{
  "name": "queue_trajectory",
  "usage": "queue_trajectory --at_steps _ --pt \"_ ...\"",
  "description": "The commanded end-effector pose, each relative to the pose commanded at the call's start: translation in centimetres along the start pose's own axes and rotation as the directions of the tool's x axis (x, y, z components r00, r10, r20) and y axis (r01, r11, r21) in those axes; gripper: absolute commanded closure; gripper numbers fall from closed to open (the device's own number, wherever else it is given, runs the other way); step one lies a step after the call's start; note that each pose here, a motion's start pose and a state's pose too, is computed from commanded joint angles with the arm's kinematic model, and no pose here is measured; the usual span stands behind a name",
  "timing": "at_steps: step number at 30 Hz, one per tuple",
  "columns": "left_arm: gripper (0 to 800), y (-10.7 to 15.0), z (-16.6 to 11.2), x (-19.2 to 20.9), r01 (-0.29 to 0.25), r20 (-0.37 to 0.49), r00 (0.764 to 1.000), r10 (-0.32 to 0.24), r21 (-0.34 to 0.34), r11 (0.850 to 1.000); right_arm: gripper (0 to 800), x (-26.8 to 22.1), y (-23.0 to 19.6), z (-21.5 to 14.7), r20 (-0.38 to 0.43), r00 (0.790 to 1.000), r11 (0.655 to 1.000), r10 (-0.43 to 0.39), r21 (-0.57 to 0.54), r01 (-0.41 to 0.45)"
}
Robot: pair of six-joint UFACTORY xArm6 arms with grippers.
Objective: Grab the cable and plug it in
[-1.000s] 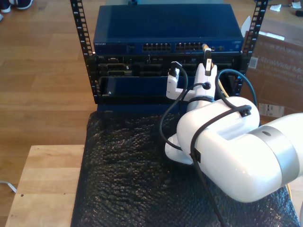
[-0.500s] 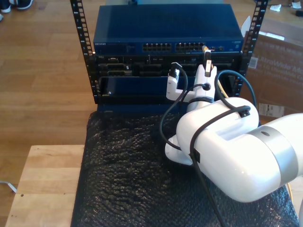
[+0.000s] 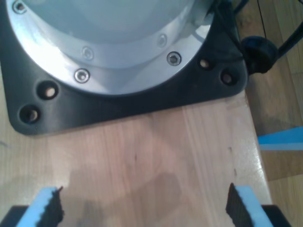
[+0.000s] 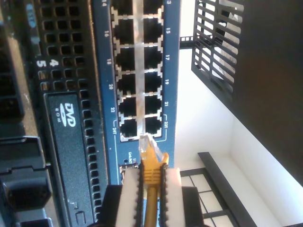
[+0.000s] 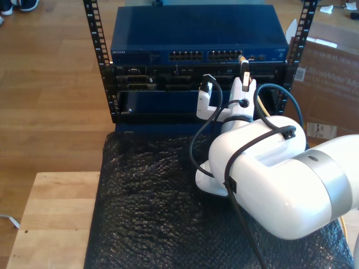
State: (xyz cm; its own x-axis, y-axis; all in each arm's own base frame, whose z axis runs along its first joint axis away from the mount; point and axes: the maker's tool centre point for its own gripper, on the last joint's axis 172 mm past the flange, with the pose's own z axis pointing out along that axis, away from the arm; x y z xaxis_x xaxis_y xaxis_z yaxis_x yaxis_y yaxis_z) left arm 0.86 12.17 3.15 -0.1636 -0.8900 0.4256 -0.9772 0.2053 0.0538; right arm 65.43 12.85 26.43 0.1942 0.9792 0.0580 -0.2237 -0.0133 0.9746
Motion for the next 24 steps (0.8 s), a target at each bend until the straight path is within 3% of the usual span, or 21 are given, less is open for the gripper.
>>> queue_trajectory --at_steps 24 --pt "0 0.0 0.0 0.0 0.0 0.0 1.0 0.0 0.0 1.0 800 0.8 0.67 0.43 -0.021 1.0 1.0 0.021 -0.018 -0.021"
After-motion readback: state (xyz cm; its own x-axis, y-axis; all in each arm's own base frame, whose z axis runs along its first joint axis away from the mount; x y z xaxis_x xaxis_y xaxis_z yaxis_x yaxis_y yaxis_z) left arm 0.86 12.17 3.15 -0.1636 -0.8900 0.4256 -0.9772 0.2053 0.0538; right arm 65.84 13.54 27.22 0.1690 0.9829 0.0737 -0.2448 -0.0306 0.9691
